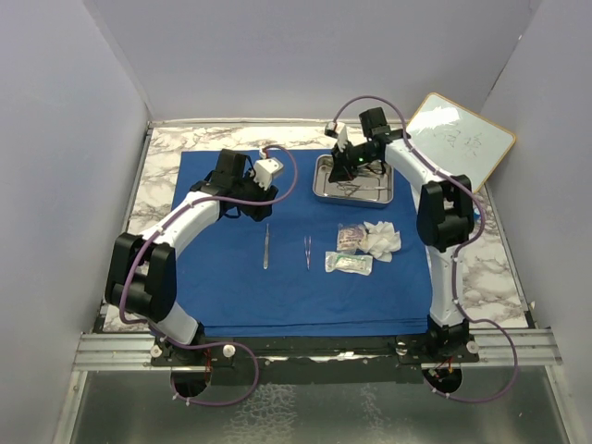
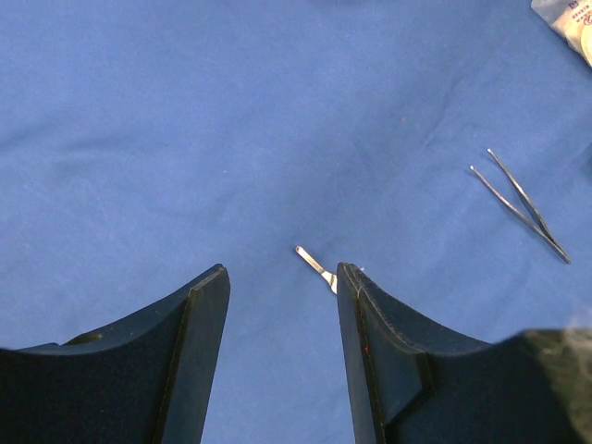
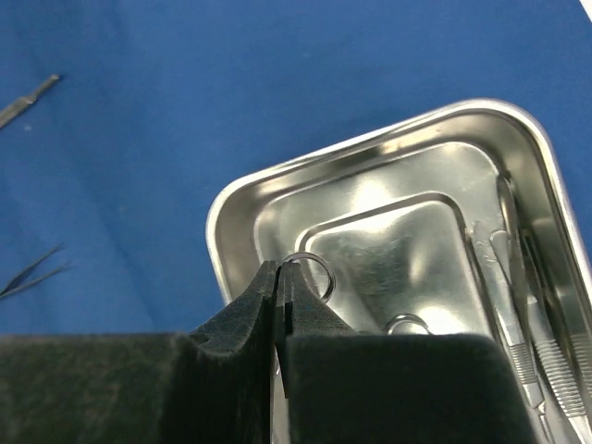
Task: Open and lay out the surgical kit
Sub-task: Pick up the medical item from the container, then place the medical item in the surgical kit.
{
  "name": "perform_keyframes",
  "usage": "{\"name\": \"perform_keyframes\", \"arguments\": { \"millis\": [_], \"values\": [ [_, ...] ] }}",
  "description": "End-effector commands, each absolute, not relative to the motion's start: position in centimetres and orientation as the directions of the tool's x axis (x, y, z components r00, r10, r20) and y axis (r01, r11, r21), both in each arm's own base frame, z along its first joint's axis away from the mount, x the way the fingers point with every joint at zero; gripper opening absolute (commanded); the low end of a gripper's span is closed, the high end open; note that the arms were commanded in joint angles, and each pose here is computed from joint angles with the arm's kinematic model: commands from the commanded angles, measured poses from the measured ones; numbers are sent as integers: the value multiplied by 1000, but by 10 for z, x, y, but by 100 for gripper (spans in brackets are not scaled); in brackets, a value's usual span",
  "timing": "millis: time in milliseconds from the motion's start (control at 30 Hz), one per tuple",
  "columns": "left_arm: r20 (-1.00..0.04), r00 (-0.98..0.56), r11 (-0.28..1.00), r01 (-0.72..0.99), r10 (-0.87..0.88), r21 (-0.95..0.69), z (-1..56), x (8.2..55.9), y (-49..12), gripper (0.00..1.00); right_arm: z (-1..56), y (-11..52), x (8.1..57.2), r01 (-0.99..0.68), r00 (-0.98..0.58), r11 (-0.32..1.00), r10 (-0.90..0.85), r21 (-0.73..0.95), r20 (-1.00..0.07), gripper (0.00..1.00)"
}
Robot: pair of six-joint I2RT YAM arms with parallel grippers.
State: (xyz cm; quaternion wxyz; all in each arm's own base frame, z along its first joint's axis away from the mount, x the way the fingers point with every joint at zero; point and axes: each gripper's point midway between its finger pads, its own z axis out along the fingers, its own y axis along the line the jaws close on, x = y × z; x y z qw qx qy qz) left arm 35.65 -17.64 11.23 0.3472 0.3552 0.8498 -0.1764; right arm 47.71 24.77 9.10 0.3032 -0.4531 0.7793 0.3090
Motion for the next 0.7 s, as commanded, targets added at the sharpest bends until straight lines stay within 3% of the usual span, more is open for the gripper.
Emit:
{"name": "perform_keyframes", "arguments": {
  "millis": [0,367,667],
  "values": [
    [-770,-474,676,733,427,-77,133,375,-192,53,139,260,463,-929,-308,335,-465,157,-830,1],
    [-778,-547,668,707,308,-233,142,397,-221,51,161,263,435,-962,-198,262,-458,82,-867,1],
    [-802,-556,727,641,219,-246,151,413,-213,49,184,275,420,-968,-98,250,-474,-28,-875,1]
  ]
}}
